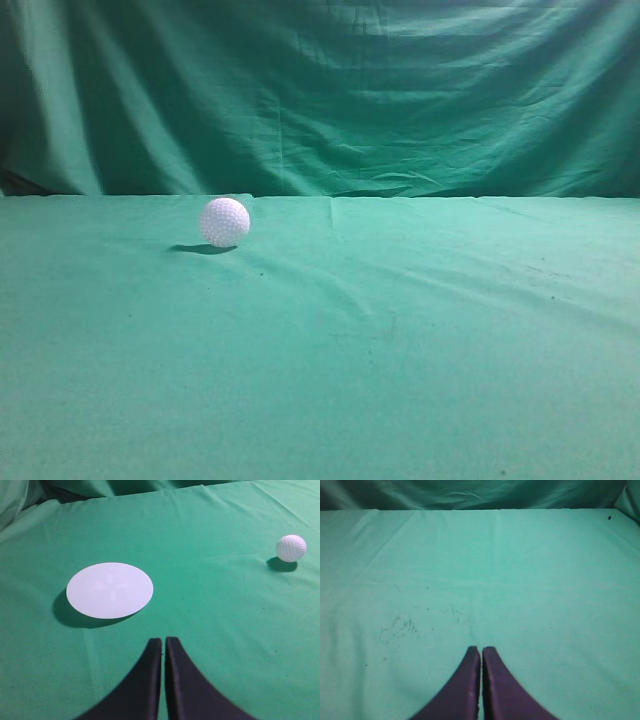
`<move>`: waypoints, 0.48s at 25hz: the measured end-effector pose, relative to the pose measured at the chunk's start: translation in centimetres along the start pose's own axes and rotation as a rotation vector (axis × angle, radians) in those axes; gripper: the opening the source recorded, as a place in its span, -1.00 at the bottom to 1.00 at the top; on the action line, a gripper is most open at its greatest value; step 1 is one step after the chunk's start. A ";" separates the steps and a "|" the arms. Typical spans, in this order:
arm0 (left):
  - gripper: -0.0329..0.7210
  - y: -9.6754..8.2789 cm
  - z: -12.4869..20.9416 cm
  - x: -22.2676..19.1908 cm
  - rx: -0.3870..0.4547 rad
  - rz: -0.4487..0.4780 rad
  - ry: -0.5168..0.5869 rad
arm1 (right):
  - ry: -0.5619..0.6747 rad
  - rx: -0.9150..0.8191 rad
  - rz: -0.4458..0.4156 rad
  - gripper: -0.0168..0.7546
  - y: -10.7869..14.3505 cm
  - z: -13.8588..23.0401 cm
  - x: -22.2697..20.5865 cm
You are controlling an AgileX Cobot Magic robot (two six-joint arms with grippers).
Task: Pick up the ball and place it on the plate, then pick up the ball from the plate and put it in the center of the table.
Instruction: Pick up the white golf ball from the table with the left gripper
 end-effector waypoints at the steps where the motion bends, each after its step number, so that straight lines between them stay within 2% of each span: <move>1: -0.91 0.0 0.0 0.0 0.000 0.000 0.000 | 0.000 0.000 0.000 -0.96 0.0 0.0 0.0; 9: -0.91 -0.1 -0.3 0.0 0.007 0.005 -0.019 | 0.000 0.000 0.000 -0.96 0.0 0.0 0.0; 12: -0.91 -0.6 -2.1 0.1 0.085 0.042 -0.125 | 0.000 0.000 0.000 -0.96 0.0 0.0 0.0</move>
Point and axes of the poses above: a point on each arm's last joint axis where the gripper is mounted, x pointing back along that axis away from the gripper, y along the wrist's bending axis when the last joint is at zero, z = x × y, the point moved 8 cm from there along -x, pointing out along that axis toward the gripper, and after that the axes turned 14 degrees about x, right-handed, at the moved point
